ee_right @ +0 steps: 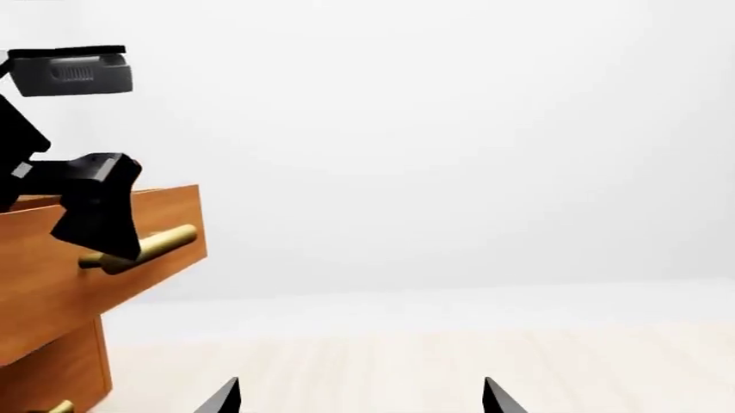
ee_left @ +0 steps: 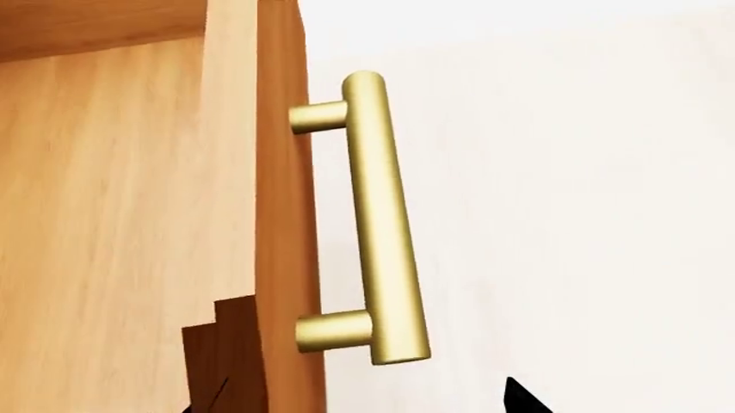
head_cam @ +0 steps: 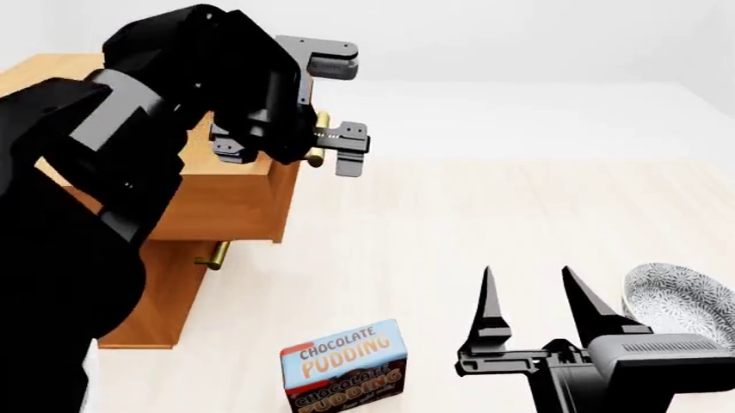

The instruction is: Put the butter at the back in the top drawer of the cabinet and close it.

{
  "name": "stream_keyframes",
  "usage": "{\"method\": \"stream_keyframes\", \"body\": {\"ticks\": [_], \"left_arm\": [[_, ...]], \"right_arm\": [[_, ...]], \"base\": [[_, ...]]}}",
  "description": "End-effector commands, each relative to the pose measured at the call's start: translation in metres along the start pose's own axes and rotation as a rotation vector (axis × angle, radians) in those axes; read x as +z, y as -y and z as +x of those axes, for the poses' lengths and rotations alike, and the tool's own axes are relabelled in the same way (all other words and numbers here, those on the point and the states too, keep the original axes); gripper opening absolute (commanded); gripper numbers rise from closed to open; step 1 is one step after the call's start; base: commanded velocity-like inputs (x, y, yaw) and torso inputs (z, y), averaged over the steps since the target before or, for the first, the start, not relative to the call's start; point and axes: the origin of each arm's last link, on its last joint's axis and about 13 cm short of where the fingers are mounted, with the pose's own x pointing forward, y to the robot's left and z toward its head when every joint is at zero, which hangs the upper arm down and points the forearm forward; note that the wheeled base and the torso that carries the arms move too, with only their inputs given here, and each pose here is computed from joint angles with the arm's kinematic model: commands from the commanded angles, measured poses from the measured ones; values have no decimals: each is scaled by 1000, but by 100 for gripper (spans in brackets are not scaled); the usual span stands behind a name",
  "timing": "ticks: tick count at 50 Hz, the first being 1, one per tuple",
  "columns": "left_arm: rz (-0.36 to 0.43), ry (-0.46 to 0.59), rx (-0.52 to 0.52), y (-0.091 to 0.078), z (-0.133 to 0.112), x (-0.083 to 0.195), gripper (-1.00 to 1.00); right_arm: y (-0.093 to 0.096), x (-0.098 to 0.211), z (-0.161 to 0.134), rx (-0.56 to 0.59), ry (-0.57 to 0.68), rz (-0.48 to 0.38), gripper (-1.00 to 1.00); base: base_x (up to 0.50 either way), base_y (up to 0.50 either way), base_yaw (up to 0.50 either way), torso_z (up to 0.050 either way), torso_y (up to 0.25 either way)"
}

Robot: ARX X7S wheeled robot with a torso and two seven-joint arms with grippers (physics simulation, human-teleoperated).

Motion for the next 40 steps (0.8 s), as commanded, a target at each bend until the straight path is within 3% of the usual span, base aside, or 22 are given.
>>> {"method": "stream_keyframes", "body": {"ticks": [1, 24, 40], "left_arm": [[-17, -13, -93, 19, -9, 1, 100], [2, -25, -149, 43, -12, -7, 100], [62, -18, -217, 64, -22, -13, 100]], "right_arm": [[1, 1, -3, 3, 2, 5, 100], [2, -3, -6, 4, -1, 16, 100], [3, -4, -7, 6, 0, 16, 100]], "base": [[0, 0, 0, 0, 0], [0, 0, 0, 0, 0], [0, 0, 0, 0, 0]]}}
